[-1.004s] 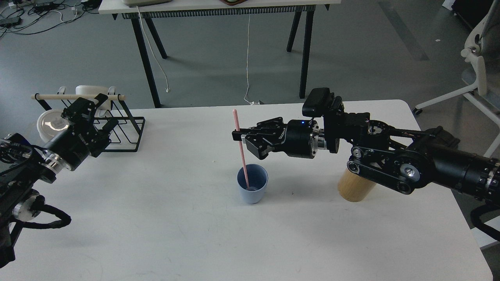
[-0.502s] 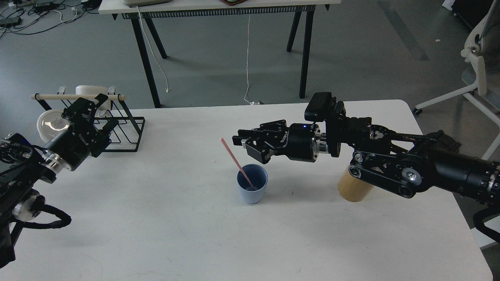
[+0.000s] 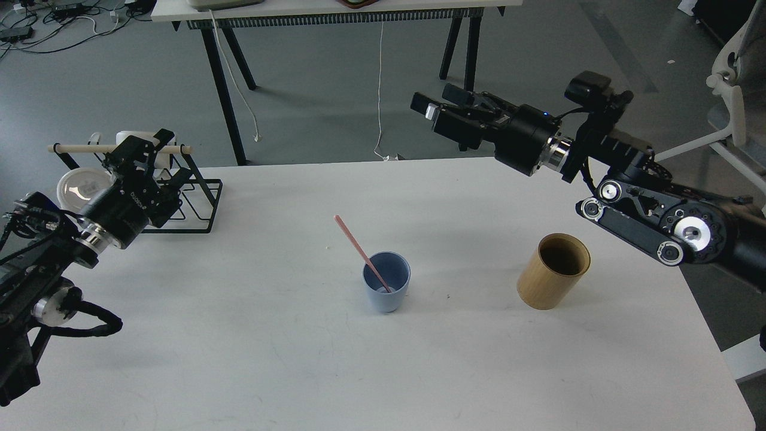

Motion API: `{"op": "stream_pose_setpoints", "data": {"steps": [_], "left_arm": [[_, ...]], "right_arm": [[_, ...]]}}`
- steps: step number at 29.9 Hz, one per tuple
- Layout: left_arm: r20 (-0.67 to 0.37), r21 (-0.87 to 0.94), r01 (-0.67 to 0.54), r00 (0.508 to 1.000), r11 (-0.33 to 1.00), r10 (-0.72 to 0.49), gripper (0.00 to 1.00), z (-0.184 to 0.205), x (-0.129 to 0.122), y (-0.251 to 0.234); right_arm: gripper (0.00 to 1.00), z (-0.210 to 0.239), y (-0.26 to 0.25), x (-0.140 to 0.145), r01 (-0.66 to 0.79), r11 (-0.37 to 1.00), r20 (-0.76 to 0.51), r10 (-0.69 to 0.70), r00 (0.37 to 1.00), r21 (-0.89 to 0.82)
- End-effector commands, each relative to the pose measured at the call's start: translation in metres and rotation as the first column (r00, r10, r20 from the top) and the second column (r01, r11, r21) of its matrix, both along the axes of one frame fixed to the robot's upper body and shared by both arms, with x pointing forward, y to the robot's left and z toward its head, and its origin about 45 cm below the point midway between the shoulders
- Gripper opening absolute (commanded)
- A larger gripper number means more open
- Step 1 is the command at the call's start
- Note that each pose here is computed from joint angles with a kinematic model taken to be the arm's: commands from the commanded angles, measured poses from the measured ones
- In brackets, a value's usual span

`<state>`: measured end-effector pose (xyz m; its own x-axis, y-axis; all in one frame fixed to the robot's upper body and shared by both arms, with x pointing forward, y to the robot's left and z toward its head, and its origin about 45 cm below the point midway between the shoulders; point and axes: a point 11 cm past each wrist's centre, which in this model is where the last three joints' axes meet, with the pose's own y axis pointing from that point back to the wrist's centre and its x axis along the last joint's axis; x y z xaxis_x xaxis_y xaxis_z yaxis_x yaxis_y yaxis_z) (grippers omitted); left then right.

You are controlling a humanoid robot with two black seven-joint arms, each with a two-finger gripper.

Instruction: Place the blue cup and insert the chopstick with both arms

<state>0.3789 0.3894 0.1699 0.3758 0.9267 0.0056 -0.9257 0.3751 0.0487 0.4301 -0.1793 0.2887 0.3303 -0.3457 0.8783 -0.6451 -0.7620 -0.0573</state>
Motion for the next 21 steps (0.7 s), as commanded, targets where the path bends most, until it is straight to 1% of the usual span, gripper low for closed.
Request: {"op": "stream_pose_setpoints", "data": {"steps": [1,4,5,6,9,10,12,13,15,17,21], "left_arm": [[0.027,-0.021,0.019,0.999,1.000,-0.019,0.89,0.008,0.011,-0.014],[0.042,-0.024,0.024,0.999,0.999,-0.023,0.89,0.014,0.015,-0.017],[0.043,-0.024,0.024,0.999,0.999,-0.022,0.89,0.014,0.016,-0.016],[0.043,-0.024,0.023,0.999,0.999,-0.022,0.89,0.014,0.016,-0.016],[0.053,-0.040,0.010,0.999,0.999,-0.008,0.89,0.019,0.018,-0.013],[0.056,-0.049,0.002,0.998,0.999,0.000,0.89,0.021,0.018,-0.010],[0.057,-0.062,-0.011,0.998,0.998,0.015,0.89,0.023,0.018,-0.005],[0.060,-0.061,-0.014,0.998,0.998,0.018,0.89,0.024,0.018,-0.003],[0.054,-0.055,-0.021,0.998,0.998,0.024,0.89,0.023,0.016,0.002],[0.052,-0.056,-0.021,0.998,0.998,0.024,0.89,0.022,0.015,0.001],[0.052,-0.061,-0.018,0.998,0.998,0.021,0.89,0.021,0.014,-0.001]], "right_arm": [[1.00,0.008,-0.044,0.008,0.166,0.961,-0.117,-0.142,0.983,0.221],[1.00,0.005,-0.080,0.008,0.301,0.872,-0.268,-0.206,0.941,0.386],[1.00,0.005,-0.091,0.007,0.338,0.838,-0.320,-0.209,0.924,0.429],[1.00,0.004,-0.099,0.005,0.367,0.796,-0.386,-0.184,0.904,0.481],[1.00,-0.008,-0.122,-0.006,0.437,0.657,-0.582,0.003,0.813,0.614],[1.00,-0.010,-0.130,-0.011,0.445,0.617,-0.618,0.088,0.781,0.649],[1.00,-0.019,-0.141,-0.021,0.442,0.573,-0.651,0.227,0.724,0.691],[1.00,-0.023,-0.146,-0.024,0.439,0.566,-0.658,0.264,0.706,0.698],[1.00,-0.032,-0.163,-0.021,0.482,0.549,-0.674,0.217,0.706,0.683],[1.00,-0.036,-0.170,-0.019,0.502,0.539,-0.681,0.197,0.705,0.676],[1.00,-0.033,-0.169,-0.017,0.496,0.529,-0.671,0.204,0.713,0.688]]}}
